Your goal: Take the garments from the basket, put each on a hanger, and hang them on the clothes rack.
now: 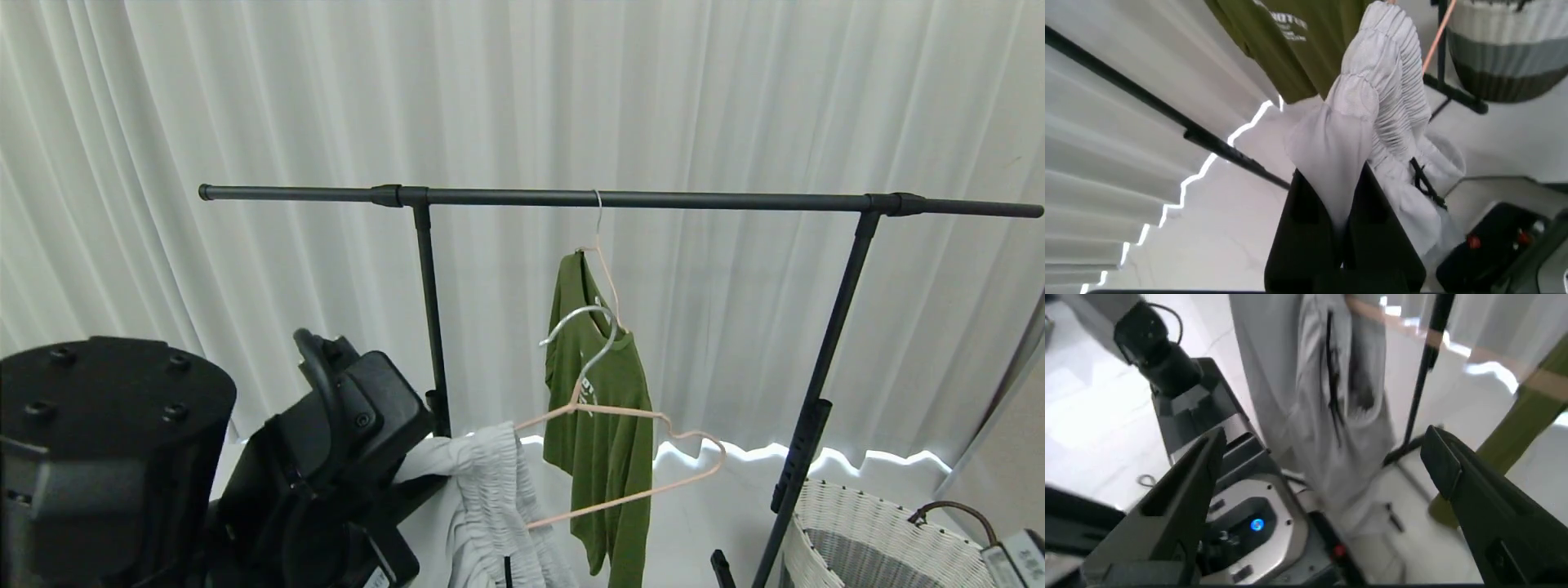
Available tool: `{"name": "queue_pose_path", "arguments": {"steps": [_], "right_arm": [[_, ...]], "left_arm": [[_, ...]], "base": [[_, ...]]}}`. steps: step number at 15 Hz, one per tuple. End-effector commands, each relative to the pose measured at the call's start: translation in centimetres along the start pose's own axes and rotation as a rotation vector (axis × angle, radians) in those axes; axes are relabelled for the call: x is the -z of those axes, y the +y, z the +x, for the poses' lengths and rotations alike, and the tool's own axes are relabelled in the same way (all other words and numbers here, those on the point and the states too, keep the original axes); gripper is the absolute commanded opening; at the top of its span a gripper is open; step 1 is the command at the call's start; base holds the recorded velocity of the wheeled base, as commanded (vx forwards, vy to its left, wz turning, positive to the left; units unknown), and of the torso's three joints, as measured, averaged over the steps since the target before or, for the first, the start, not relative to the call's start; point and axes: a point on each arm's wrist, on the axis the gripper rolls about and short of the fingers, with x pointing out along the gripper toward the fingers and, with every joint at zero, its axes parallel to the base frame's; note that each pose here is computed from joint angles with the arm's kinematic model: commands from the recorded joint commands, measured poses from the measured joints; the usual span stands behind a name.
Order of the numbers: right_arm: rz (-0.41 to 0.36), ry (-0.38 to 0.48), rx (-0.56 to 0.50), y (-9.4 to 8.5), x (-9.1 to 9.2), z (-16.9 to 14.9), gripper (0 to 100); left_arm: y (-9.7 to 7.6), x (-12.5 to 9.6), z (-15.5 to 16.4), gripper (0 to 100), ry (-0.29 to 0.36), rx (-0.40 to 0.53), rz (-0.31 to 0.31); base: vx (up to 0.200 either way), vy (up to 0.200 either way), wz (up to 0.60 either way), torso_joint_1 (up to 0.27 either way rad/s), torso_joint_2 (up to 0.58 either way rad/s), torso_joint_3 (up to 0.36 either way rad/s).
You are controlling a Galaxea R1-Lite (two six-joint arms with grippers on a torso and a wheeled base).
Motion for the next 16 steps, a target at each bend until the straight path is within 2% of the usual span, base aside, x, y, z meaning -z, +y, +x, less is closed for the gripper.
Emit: {"name": "queue_pose_path", "arguments": {"steps": [1, 4, 8, 12, 16], "right_arm": [[0.122, 0.066, 0.126, -0.3, -0.9, 4.2, 100], [0.175, 0.064, 0.235, -1.0, -1.6, 8.2, 100], [0.193, -0.016, 0.273, -3.0, -1.7, 11.7, 100], [0.207, -0.062, 0.350, -4.5, -2.2, 14.3, 100], [0.201, -0.051, 0.348, -4.3, -2.0, 15.1, 100]], "left_arm": [[0.9, -1.0, -0.6, 0, -0.050, -0.033, -0.024], [1.5, -1.5, -1.2, 0, -0.109, -0.066, -0.048], [2.3, -2.4, -1.3, 0, -0.227, -0.119, -0.085], [2.4, -2.9, -1.5, 0, -0.262, -0.124, -0.092], [2.5, -3.5, -1.5, 0, -0.288, -0.130, -0.097]], "base": [[0.000, 0.000, 0.00, 0.000, 0.00, 0.000], [0.000, 0.000, 0.00, 0.000, 0.00, 0.000], [0.000, 0.000, 0.00, 0.000, 0.00, 0.000], [0.000, 0.000, 0.00, 0.000, 0.00, 0.000], [0.000, 0.000, 0.00, 0.000, 0.00, 0.000]]}}
